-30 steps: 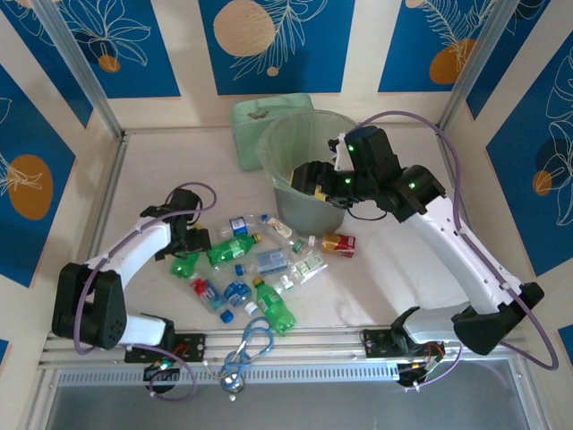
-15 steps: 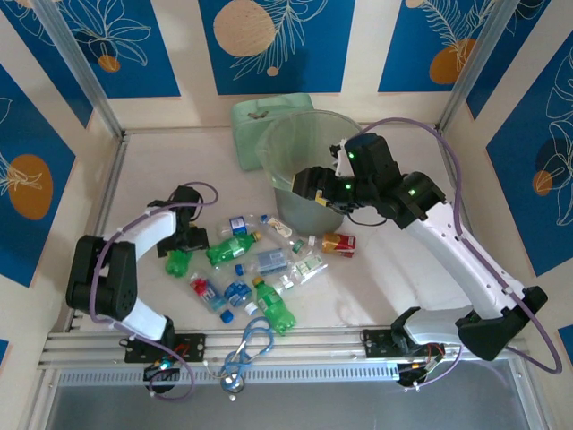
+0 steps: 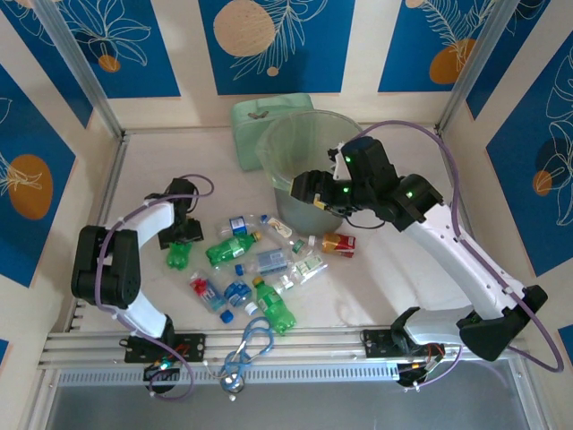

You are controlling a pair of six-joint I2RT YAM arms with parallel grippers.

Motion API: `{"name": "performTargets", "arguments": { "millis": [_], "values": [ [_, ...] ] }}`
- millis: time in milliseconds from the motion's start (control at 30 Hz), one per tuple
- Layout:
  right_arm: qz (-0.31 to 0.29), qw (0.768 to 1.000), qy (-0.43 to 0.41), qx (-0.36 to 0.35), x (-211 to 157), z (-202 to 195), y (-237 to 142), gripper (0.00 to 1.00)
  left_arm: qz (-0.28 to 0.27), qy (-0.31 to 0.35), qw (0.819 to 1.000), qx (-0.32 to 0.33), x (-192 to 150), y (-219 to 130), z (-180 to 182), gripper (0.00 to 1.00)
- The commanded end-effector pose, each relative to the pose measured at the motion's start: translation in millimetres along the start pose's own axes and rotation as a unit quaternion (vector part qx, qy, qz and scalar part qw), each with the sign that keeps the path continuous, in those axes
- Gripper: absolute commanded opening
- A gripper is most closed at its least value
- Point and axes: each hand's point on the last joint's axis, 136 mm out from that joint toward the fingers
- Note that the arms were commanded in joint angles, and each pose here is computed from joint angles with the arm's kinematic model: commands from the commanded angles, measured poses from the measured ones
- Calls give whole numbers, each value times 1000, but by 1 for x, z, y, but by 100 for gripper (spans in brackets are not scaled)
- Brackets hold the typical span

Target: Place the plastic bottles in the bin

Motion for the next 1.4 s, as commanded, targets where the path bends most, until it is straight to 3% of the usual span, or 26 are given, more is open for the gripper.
{"name": "performTargets", "arguments": {
  "millis": [0, 233, 400, 500, 667, 833, 1133, 1300, 1367],
  "values": [
    [-9, 999, -30, 8, -1, 13, 0, 77, -28, -8, 999, -22, 18, -23, -3, 64],
    [-13, 992, -109, 55, -15, 58, 13, 77, -66, -64, 988, -123, 33, -96, -20, 57],
    [3, 987, -140, 86, -22, 83, 24, 78, -72, -137, 950, -270, 37, -171, -46, 56],
    [6, 984, -152, 97, -21, 93, 29, 82, -57, -177, 905, -382, 38, -212, -69, 56],
    [-5, 978, -168, 125, -10, 112, 30, 88, -2, -237, 803, -547, 43, -270, -105, 55],
    [-24, 974, -156, 161, 5, 124, 31, 99, 48, -303, 706, -638, 48, -299, -129, 54],
    [-37, 975, -130, 174, 22, 118, 31, 100, 90, -286, 603, -739, 38, -361, -160, 55],
    [-48, 975, -123, 180, 30, 115, 25, 100, 112, -265, 562, -776, 23, -384, -171, 54],
    [-52, 974, -127, 180, 32, 115, 24, 100, 114, -255, 554, -784, 20, -391, -172, 53]
  ]
}}
Point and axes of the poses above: each hand's point on the last joint's axis, 136 mm out from that joint toward the fingers, its own y axis out along the fingers, its own z axis along the line the jaws close on, x = y × z, and after that the axes turned 14 degrees about -y, right-handed
